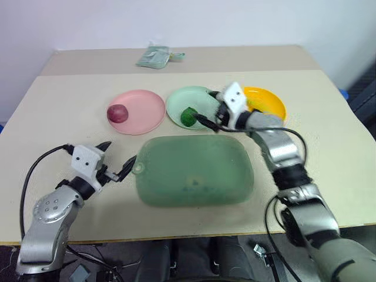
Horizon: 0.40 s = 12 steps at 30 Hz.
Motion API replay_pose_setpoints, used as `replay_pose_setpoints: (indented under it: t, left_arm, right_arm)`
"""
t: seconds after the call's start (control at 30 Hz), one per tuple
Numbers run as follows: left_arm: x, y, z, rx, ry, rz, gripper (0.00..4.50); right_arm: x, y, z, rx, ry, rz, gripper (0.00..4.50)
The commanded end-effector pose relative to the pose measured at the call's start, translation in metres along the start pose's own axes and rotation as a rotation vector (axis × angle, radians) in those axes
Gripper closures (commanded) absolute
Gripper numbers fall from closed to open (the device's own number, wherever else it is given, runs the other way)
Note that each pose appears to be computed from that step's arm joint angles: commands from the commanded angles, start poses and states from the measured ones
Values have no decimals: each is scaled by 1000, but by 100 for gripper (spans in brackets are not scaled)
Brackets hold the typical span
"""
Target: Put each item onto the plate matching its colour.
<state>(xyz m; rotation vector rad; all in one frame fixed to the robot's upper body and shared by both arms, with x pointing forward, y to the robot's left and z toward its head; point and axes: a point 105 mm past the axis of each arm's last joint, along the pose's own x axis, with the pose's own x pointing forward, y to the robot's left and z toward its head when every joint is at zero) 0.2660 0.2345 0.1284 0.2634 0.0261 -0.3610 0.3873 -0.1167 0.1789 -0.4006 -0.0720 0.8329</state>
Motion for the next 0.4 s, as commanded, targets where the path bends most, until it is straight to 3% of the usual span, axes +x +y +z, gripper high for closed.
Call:
replay_pose_setpoints:
  t: [0.03, 0.2, 0.4]
  left_arm:
    - [-17, 20, 6, 40, -15, 60, 0]
    - [-36, 34, -6, 19, 29, 93, 0]
    - [-33, 36, -8, 5, 34, 91, 0]
  right_arm:
    - [-46, -12, 4, 58, -23, 35, 9]
    - [-112, -24, -24, 147, 85, -23, 9]
    - [-136, -18, -40, 158, 164, -31, 9]
